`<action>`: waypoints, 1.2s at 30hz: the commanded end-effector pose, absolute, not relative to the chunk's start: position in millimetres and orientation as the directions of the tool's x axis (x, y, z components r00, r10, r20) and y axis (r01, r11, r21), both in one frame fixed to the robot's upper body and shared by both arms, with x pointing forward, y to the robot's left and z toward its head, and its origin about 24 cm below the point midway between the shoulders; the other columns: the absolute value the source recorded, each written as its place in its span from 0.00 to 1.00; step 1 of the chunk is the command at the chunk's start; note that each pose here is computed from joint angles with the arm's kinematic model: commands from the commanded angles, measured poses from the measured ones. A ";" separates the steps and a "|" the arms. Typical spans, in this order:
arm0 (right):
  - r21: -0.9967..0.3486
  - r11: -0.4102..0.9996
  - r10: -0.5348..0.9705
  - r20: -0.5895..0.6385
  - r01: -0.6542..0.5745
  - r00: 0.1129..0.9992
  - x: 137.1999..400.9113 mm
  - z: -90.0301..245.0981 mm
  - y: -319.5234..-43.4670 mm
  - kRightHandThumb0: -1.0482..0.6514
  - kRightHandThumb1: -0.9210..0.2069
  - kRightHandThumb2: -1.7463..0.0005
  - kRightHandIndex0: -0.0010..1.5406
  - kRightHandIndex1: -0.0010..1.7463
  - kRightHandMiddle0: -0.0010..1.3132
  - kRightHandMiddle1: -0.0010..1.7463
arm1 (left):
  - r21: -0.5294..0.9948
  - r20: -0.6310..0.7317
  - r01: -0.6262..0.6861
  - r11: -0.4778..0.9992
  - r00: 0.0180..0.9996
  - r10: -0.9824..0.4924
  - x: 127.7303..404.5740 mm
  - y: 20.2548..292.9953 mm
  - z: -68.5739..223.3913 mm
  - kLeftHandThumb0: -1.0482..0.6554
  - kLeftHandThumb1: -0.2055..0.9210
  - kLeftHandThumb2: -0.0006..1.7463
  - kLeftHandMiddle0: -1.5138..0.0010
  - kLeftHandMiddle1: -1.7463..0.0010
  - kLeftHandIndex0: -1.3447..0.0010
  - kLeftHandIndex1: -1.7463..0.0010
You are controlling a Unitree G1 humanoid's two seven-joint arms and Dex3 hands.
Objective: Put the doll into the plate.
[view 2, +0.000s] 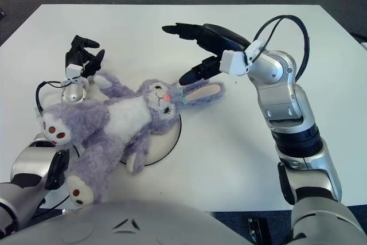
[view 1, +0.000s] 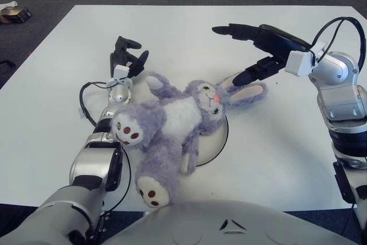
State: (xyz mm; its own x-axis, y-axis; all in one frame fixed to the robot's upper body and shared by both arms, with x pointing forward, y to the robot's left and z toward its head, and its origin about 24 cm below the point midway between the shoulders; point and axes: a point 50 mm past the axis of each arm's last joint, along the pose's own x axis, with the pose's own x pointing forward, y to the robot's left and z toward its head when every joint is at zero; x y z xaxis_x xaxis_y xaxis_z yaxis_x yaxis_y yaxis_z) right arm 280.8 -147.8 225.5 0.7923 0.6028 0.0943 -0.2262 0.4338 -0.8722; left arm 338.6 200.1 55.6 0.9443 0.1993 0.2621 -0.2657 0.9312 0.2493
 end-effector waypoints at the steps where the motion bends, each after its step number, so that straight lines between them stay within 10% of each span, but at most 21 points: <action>1: -0.858 0.474 0.559 0.121 -0.197 0.820 284.0 221.9 -157.2 0.19 0.00 0.87 0.18 0.01 0.22 0.02 | 0.280 0.107 -0.240 0.930 0.970 0.218 312.6 200.4 9.4 0.40 1.00 0.19 0.57 0.00 0.70 0.12; 36: -0.190 0.982 0.082 0.337 -0.018 0.938 286.6 190.6 -200.0 0.25 0.00 0.72 0.25 0.01 0.21 0.01 | 0.248 0.130 -0.222 0.943 0.972 0.195 313.3 212.7 12.5 0.41 1.00 0.21 0.55 0.00 0.73 0.10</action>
State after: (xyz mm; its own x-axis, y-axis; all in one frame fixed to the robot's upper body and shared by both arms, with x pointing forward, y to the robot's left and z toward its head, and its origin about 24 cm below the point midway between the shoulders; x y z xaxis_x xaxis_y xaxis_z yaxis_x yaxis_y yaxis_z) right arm 286.0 -195.8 200.1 0.9300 0.1282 0.3446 -0.0469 0.9709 -0.2348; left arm 338.2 210.4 55.1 0.9464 0.1777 0.2698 -0.2438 0.9408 0.2354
